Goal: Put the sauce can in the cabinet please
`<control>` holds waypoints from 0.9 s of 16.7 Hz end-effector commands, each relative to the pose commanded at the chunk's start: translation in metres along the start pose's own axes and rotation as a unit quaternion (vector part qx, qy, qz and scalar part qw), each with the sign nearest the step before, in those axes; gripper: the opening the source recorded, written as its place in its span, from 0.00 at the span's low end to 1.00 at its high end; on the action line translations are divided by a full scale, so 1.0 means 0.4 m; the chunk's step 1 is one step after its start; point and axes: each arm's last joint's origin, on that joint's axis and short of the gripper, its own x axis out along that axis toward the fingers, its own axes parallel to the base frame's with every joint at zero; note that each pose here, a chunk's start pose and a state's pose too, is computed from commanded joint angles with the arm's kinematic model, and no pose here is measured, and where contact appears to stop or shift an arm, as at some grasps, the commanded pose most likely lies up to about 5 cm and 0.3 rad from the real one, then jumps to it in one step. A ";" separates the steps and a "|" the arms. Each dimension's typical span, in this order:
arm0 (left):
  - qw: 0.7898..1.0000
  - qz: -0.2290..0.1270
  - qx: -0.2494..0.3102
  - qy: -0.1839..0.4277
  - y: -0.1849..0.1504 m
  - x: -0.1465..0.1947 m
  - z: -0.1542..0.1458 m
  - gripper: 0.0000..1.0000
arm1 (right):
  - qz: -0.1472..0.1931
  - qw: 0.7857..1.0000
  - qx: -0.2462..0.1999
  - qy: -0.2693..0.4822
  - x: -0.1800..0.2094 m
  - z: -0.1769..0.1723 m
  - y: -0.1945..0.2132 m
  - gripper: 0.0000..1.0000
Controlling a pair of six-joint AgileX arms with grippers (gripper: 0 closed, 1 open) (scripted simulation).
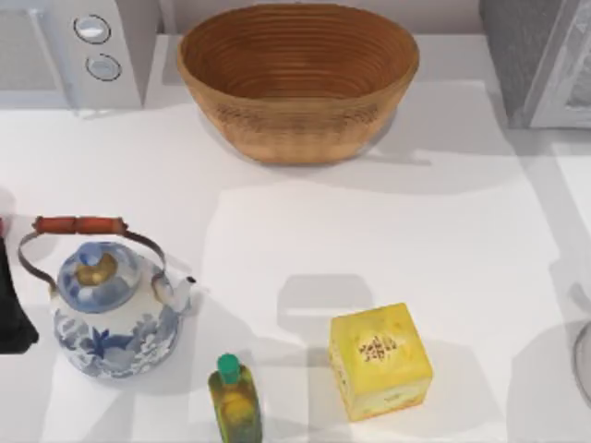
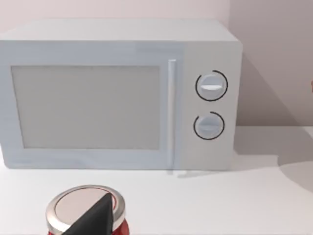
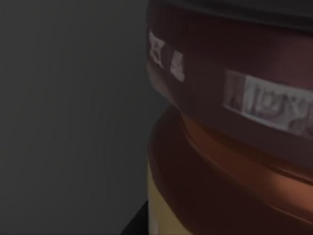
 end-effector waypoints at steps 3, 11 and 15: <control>1.000 0.000 0.000 0.000 0.000 0.000 0.000 1.00 | 0.000 1.000 0.000 0.000 0.000 0.000 0.000 0.23; 1.000 0.000 0.000 0.000 0.000 0.000 0.000 1.00 | 0.000 1.000 0.000 0.000 0.000 0.000 0.000 0.83; 1.000 0.000 0.000 0.000 0.000 0.000 0.000 1.00 | 0.000 1.000 0.000 0.000 0.000 0.000 0.000 1.00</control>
